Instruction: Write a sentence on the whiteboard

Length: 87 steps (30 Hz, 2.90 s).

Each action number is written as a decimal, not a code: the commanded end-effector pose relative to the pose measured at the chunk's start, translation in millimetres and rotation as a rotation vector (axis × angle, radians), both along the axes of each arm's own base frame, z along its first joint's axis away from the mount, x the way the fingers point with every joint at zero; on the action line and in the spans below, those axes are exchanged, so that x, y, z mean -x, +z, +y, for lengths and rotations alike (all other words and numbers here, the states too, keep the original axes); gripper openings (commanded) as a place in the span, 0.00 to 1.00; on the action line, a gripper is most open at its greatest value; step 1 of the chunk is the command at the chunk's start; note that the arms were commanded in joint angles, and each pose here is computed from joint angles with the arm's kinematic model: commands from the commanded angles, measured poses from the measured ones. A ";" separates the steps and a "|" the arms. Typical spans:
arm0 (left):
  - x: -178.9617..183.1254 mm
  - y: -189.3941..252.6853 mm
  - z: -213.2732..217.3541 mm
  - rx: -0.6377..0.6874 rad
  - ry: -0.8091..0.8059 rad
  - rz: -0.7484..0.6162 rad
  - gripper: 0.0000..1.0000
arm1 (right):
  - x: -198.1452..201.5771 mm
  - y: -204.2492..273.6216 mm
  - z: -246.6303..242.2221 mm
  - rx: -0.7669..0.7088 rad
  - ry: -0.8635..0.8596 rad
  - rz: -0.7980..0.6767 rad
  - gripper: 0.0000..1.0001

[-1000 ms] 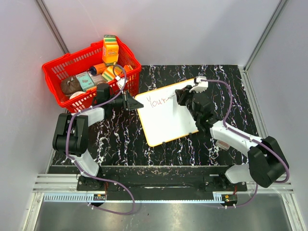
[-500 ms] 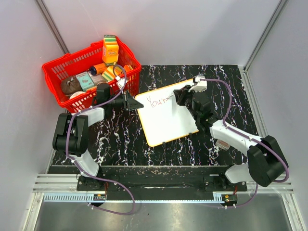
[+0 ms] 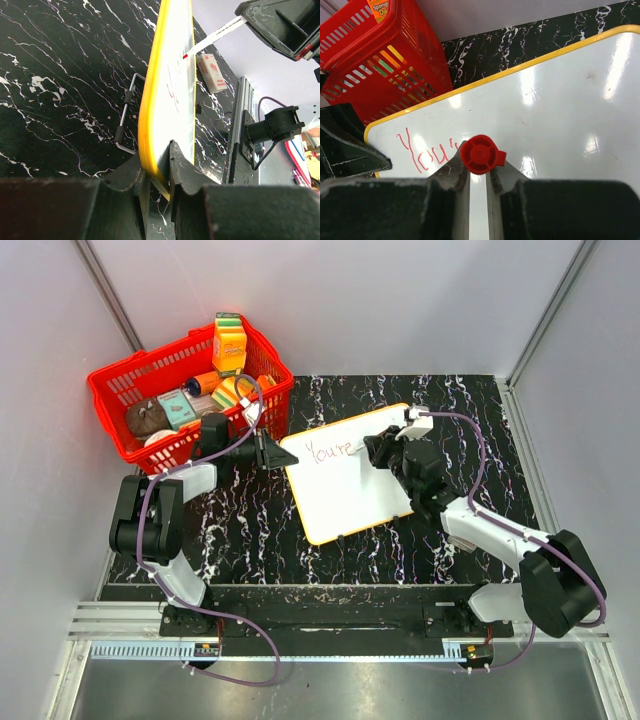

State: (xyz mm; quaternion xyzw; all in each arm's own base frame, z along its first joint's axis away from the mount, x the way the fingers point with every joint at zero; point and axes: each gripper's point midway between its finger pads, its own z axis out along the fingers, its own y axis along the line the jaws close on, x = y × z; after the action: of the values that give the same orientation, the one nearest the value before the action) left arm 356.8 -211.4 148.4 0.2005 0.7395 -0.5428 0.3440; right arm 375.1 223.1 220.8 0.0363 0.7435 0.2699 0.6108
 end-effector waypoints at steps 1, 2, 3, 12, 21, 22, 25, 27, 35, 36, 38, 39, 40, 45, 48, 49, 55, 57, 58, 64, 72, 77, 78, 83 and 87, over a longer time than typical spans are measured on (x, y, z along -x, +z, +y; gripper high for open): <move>8.4 -36.8 -13.8 -0.097 -0.055 -0.079 0.00 | 0.7 -3.4 -13.6 0.020 -0.055 0.015 0.00; 8.4 -36.8 -13.8 -0.097 -0.056 -0.080 0.00 | -0.5 -3.7 -16.4 0.023 -0.071 0.015 0.00; 8.6 -36.2 -13.9 -0.096 -0.057 -0.082 0.00 | -1.9 -1.2 -17.6 0.022 -0.079 0.010 0.00; 9.0 -36.7 -14.4 -0.096 -0.058 -0.080 0.00 | -14.4 20.3 -22.0 0.005 -0.122 -0.031 0.00; 9.0 -36.7 -14.2 -0.098 -0.058 -0.082 0.00 | -0.9 48.3 -24.6 -0.058 -0.089 -0.121 0.00; 8.7 -37.1 -14.0 -0.100 -0.055 -0.080 0.00 | 1.8 54.7 -26.3 -0.072 -0.089 -0.143 0.00; 9.3 -36.9 -14.0 -0.100 -0.057 -0.082 0.00 | 10.0 65.6 -34.4 -0.074 -0.098 -0.174 0.00; 8.8 -36.6 -13.8 -0.101 -0.054 -0.083 0.00 | 14.0 72.8 -38.5 -0.067 -0.101 -0.190 0.00; 9.6 -36.8 -13.9 -0.104 -0.052 -0.085 0.00 | 18.2 70.8 -50.1 -0.049 -0.122 -0.177 0.00; 9.6 -36.3 -13.9 -0.104 -0.052 -0.088 0.00 | 18.6 70.3 -49.8 -0.051 -0.118 -0.175 0.00; 9.9 -36.8 -13.8 -0.104 -0.052 -0.086 0.00 | 16.6 68.3 -51.1 -0.049 -0.111 -0.165 0.00; 9.7 -36.3 -13.7 -0.105 -0.051 -0.088 0.00 | 15.5 67.6 -51.7 -0.049 -0.108 -0.161 0.00; 10.3 -37.0 -13.6 -0.105 -0.051 -0.085 0.00 | 15.1 65.9 -51.4 -0.045 -0.100 -0.153 0.00; 9.8 -36.9 -13.5 -0.107 -0.050 -0.086 0.00 | 9.3 66.6 -61.7 -0.043 -0.108 -0.143 0.00; 10.3 -37.6 -14.0 -0.108 -0.052 -0.085 0.00 | 5.7 66.7 -68.4 -0.052 -0.110 -0.134 0.00; 9.9 -37.1 -13.5 -0.107 -0.051 -0.086 0.00 | 4.7 66.4 -69.0 -0.057 -0.108 -0.131 0.00; 9.6 -37.5 -13.2 -0.110 -0.048 -0.086 0.00 | -5.4 62.6 -67.2 -0.018 -0.096 -0.099 0.00; 10.0 -38.0 -13.2 -0.110 -0.049 -0.085 0.00 | -7.2 64.2 -67.4 -0.008 -0.100 -0.107 0.00; 10.0 -38.0 -13.2 -0.110 -0.049 -0.085 0.00 | -8.3 62.4 -68.0 -0.003 -0.105 -0.103 0.00; 9.4 -38.5 -13.7 -0.111 -0.049 -0.085 0.00 | -12.7 61.7 -64.2 0.002 -0.095 -0.105 0.00; 9.7 -38.4 -13.7 -0.111 -0.051 -0.083 0.00 | -17.1 64.7 -51.4 -0.017 -0.040 -0.109 0.00; 8.7 -38.4 -13.7 -0.113 -0.048 -0.083 0.00 | -7.3 68.2 -34.8 -0.031 0.032 -0.118 0.00; 9.3 -38.8 -13.7 -0.113 -0.050 -0.082 0.00 | -3.1 70.4 -29.6 -0.030 0.045 -0.125 0.00; 8.7 -39.0 -13.7 -0.113 -0.049 -0.082 0.00 | 9.9 72.8 -17.8 0.002 0.052 -0.148 0.00; 9.3 -39.0 -14.7 -0.114 -0.052 -0.083 0.00 | 11.2 64.1 -19.9 0.033 -0.004 -0.148 0.00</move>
State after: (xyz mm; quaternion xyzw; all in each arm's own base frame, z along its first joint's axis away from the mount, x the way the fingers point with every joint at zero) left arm 355.5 -215.1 148.4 0.2054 0.7396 -0.5422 0.3419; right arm 362.2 212.6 259.3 -0.0084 0.7305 0.2809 0.6224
